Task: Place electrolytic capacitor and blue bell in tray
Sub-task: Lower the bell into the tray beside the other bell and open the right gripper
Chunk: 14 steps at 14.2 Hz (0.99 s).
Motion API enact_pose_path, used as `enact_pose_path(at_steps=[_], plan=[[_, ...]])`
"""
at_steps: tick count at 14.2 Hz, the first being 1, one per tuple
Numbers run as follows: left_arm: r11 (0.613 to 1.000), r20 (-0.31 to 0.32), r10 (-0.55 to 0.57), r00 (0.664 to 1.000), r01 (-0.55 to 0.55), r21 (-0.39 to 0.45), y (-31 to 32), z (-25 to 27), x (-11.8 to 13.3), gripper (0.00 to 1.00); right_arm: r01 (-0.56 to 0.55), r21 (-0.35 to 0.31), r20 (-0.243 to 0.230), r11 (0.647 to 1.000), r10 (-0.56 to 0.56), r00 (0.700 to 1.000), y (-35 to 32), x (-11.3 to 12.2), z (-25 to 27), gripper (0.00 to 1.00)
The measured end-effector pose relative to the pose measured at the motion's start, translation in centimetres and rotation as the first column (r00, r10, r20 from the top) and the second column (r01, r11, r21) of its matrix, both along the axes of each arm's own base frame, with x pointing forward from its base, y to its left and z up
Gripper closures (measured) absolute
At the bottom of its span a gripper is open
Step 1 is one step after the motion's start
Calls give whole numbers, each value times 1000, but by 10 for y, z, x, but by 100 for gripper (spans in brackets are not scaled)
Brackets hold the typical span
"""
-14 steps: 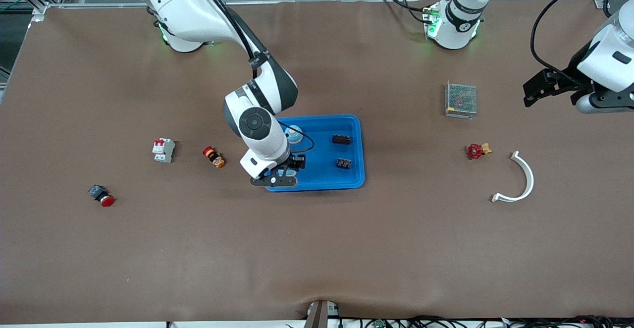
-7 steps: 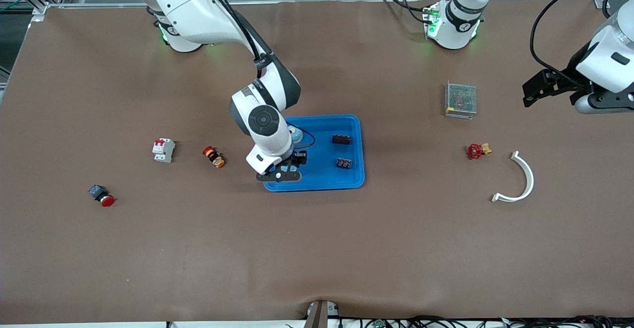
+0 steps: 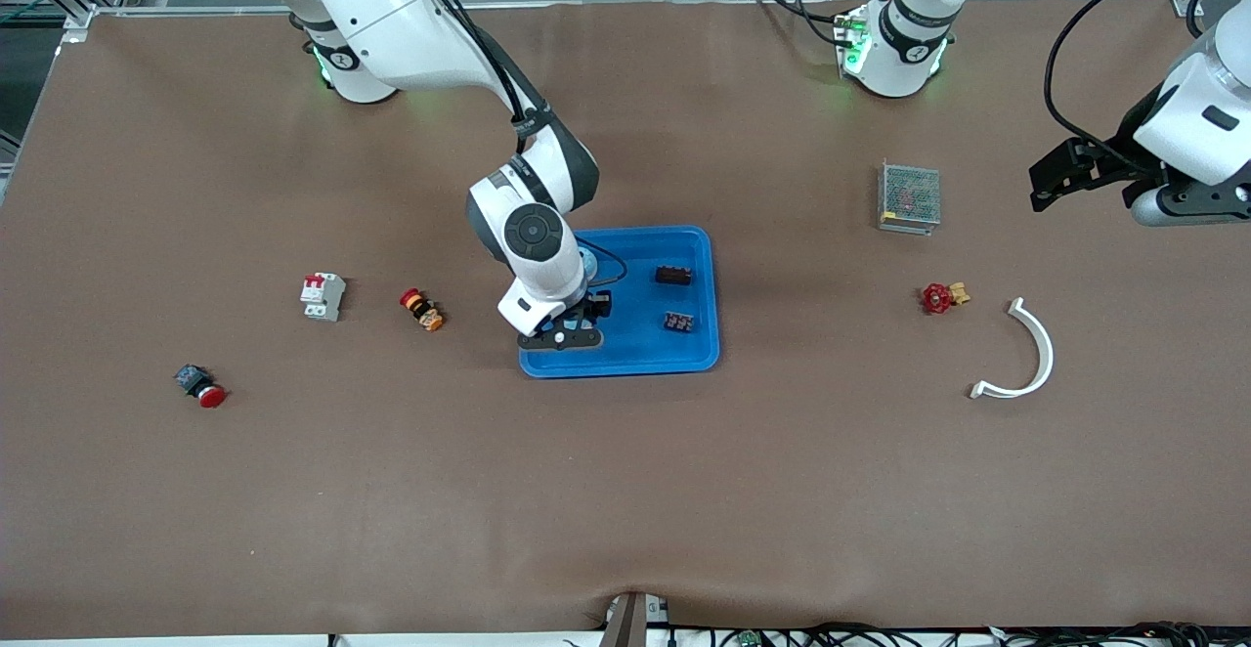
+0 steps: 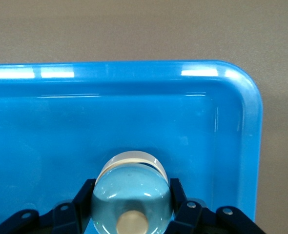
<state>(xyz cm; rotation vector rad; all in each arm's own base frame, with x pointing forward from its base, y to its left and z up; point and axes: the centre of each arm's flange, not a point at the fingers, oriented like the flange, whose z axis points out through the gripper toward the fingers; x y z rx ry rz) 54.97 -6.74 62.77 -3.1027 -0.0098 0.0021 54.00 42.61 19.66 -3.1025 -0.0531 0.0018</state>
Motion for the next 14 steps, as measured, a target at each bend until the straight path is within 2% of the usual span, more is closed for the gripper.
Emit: enact_pose_path(at_steps=[10, 11, 14], plan=[[1000, -14, -12, 1000, 12, 1, -7, -8, 3, 0, -13, 3, 12, 1000, 13, 1000, 5, -8, -14, 34], [1000, -13, -12, 1000, 12, 1, -7, -9, 4, 0, -13, 3, 12, 1000, 13, 1000, 5, -8, -14, 29], [1000, -5, -13, 1000, 13, -1, -7, -11, 7, 0, -13, 4, 12, 1000, 13, 1000, 5, -8, -14, 2]])
